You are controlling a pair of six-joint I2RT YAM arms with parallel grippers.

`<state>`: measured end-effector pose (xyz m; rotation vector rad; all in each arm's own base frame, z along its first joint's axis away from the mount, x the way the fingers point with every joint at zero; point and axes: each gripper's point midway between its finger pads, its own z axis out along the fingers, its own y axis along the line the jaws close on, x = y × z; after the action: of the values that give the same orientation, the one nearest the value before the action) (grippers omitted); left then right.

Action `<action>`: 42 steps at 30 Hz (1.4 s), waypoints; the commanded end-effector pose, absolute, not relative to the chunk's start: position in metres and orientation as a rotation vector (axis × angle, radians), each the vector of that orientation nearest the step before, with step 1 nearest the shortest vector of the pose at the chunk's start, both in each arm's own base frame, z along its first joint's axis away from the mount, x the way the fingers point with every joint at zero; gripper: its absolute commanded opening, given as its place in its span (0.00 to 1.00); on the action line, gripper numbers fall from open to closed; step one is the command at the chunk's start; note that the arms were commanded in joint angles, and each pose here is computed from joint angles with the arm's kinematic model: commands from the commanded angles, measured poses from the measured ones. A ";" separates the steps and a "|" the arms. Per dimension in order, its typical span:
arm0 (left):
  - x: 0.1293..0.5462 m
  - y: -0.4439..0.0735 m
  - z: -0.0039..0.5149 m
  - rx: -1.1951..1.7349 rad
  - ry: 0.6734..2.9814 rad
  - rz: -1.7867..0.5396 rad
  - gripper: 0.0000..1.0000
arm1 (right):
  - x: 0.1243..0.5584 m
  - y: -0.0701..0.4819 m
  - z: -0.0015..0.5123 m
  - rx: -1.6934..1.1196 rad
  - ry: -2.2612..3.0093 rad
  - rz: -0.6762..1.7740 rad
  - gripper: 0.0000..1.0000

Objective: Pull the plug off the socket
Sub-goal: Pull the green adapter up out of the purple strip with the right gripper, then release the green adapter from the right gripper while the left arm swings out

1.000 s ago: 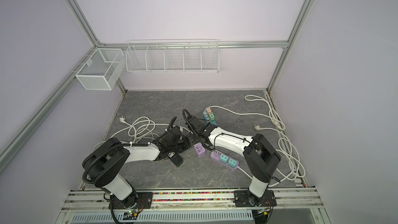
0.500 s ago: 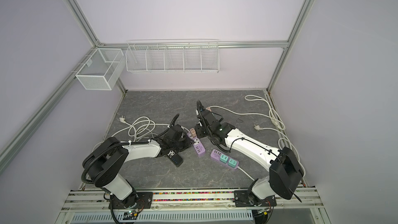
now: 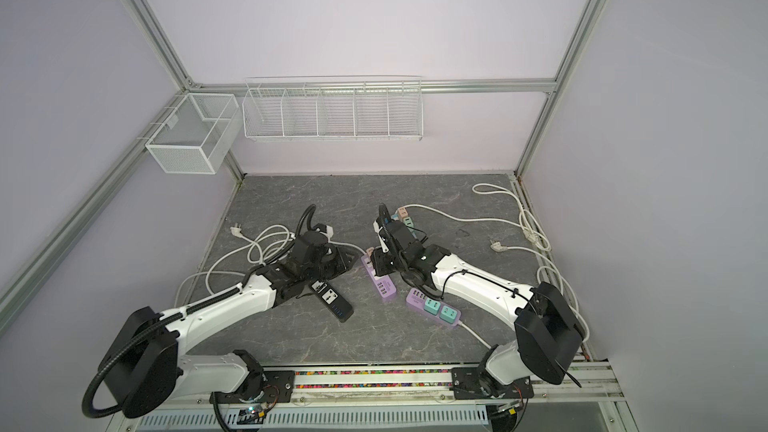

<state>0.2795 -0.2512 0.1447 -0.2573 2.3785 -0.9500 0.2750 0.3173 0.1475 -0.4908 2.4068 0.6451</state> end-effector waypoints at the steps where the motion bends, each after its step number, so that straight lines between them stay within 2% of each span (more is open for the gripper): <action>1: 0.270 -0.220 0.133 -0.269 2.401 -0.798 0.30 | 0.269 0.344 0.141 -0.503 2.410 0.729 0.09; 19: 0.242 -0.172 0.147 -0.242 2.329 -0.690 0.36 | 0.249 0.406 0.082 -0.518 2.474 0.815 0.10; 42: 0.236 -0.163 0.141 -0.282 2.292 -0.700 0.43 | 0.246 0.420 0.040 -0.552 2.538 0.775 0.18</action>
<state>0.2349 -0.1646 0.1443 -0.2689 2.2936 -0.7113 0.2454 0.4119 0.0370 -0.5629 2.5515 0.7464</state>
